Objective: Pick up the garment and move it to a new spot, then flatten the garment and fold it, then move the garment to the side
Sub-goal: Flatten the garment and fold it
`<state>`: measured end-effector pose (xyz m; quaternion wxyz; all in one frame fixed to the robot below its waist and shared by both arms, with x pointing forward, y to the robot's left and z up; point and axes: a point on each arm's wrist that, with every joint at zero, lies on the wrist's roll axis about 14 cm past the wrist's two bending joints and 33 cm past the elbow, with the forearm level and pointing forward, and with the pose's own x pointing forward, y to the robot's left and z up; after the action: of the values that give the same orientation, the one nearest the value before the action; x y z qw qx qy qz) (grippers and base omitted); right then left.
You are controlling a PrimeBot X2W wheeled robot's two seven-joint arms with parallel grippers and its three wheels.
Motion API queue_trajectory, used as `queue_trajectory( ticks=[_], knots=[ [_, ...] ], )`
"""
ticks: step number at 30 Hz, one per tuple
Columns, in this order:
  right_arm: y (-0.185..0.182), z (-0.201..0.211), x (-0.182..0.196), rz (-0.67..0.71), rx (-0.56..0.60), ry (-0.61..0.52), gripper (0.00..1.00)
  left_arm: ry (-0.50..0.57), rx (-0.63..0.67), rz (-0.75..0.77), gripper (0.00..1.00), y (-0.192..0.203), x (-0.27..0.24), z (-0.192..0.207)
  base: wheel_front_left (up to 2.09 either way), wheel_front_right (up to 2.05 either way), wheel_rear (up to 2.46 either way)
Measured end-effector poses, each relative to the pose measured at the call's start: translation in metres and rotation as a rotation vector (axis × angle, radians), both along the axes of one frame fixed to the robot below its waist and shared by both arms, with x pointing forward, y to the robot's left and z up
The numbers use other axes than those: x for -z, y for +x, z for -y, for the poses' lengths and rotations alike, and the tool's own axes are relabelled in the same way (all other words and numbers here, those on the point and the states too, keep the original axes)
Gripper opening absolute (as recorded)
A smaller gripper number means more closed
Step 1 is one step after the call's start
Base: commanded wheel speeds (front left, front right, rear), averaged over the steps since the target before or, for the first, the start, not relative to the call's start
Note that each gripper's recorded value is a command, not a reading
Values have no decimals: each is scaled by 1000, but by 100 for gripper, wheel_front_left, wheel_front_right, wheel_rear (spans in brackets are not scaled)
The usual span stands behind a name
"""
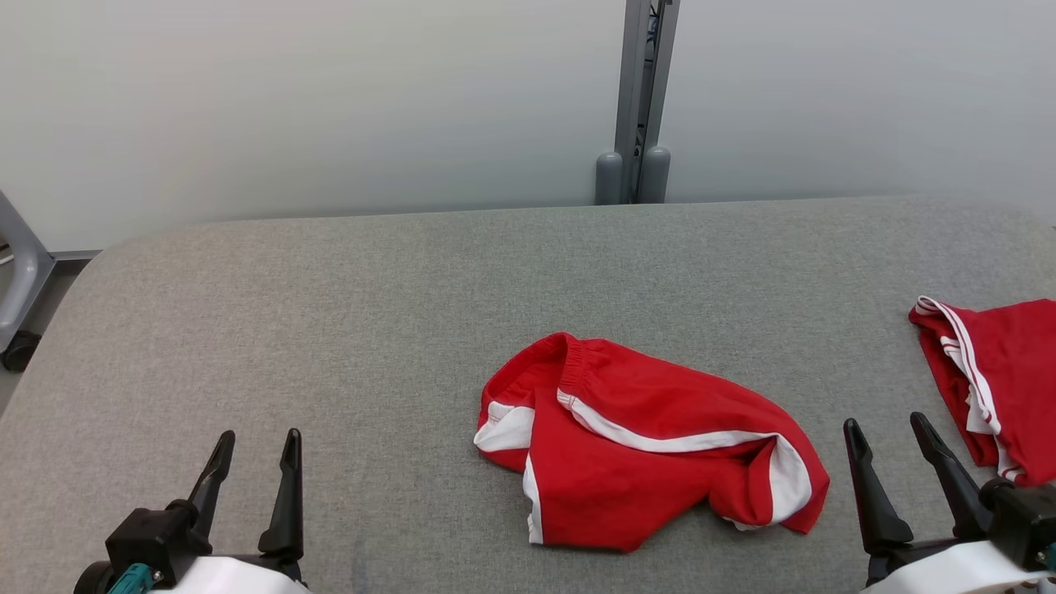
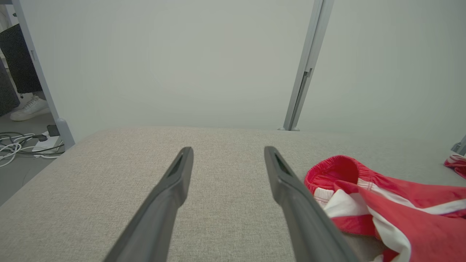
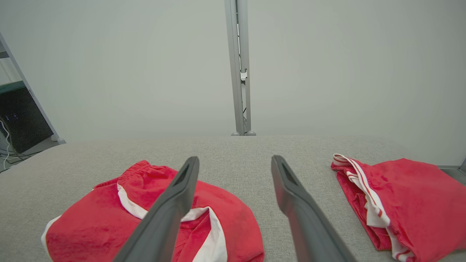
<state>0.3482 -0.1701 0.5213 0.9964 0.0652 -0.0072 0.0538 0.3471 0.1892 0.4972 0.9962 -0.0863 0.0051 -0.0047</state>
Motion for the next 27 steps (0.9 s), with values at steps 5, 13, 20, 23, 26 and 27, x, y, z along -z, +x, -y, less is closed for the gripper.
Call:
queue_trajectory(
  ticks=[5,13,20,23,26,27],
  knots=[
    [1,-2,0,1,-2,4,100,-1,2,-11,100,-1,2,1,0,0,0],
    [2,-3,0,-1,-4,5,100,-2,1,-21,100,-1,5,1,0,0,0],
    [3,-3,0,-3,-4,6,100,1,1,-27,100,-1,7,1,0,0,0],
    [4,-4,2,-8,-5,7,100,2,3,-27,100,1,7,2,0,0,0],
    [9,-4,4,-16,-7,8,100,8,41,-11,100,13,2,13,0,0,0],
    [12,-5,5,-17,-9,8,100,8,52,0,100,18,-2,16,0,0,0]
  ],
)
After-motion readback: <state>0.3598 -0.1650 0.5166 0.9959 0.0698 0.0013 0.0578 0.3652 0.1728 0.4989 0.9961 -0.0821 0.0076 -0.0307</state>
